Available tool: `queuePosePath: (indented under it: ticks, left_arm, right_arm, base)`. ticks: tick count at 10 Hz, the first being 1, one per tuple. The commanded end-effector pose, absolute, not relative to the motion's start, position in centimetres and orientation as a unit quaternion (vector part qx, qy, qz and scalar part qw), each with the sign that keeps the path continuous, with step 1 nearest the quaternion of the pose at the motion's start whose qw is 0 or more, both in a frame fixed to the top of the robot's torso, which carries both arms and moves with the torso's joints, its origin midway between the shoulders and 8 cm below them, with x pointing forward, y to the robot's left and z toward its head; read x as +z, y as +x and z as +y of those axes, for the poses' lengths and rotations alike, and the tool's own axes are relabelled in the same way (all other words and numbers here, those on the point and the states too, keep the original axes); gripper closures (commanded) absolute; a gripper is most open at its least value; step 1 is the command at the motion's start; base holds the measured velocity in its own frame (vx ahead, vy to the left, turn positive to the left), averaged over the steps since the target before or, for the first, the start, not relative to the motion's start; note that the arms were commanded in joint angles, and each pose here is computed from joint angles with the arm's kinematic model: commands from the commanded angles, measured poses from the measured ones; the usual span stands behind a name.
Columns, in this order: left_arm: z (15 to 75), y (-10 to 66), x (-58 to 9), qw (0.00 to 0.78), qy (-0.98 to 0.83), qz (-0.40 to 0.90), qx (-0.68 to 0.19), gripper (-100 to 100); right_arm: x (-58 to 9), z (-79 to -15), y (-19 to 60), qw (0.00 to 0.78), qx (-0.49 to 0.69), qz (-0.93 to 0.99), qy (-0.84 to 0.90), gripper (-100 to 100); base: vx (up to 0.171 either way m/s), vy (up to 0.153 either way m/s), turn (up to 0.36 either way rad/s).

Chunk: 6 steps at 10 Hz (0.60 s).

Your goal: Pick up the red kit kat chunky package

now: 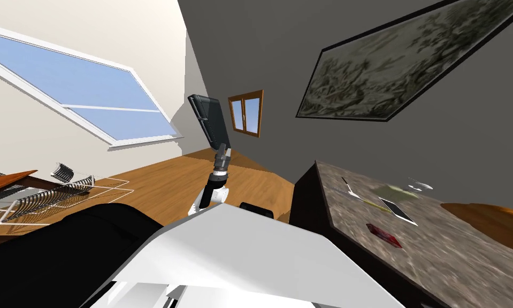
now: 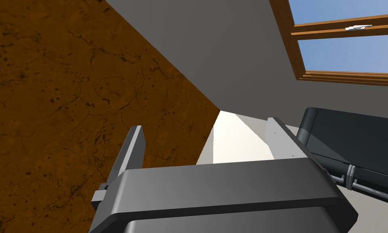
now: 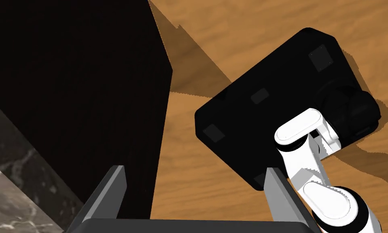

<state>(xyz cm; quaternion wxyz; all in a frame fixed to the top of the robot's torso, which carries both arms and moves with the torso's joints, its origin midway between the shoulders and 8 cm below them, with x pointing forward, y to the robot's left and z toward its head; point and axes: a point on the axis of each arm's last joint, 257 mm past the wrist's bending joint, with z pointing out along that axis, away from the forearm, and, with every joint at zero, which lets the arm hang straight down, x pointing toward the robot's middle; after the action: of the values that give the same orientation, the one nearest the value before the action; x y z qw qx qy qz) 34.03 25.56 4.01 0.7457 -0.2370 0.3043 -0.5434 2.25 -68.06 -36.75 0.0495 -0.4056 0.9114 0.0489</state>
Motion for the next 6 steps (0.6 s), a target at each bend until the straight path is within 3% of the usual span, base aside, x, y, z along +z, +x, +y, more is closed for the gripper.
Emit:
queuePosePath:
  ticks: [1, 4, 6]
  left_arm:
    - [25.6, 34.0, 4.0, 0.746, -0.237, 0.304, -0.543, 0]
    - [25.6, 34.0, 4.0, 0.746, -0.237, 0.304, -0.543, 0]
    - [25.6, 34.0, 4.0, 0.746, -0.237, 0.304, -0.543, 0]
  right_arm:
    - [-34.7, -70.6, 1.4, 0.028, 0.024, 0.91, -0.412, -100]
    - [-33.3, -72.2, 0.8, 0.014, 0.007, 0.909, -0.417, -100]
    - [-31.0, -74.7, 0.0, -0.005, -0.02, 0.904, -0.427, -100]
  base:
    - [0.098, -0.043, 0.167]
    - [0.093, -0.039, 0.095]
    - [0.237, -0.111, 0.239]
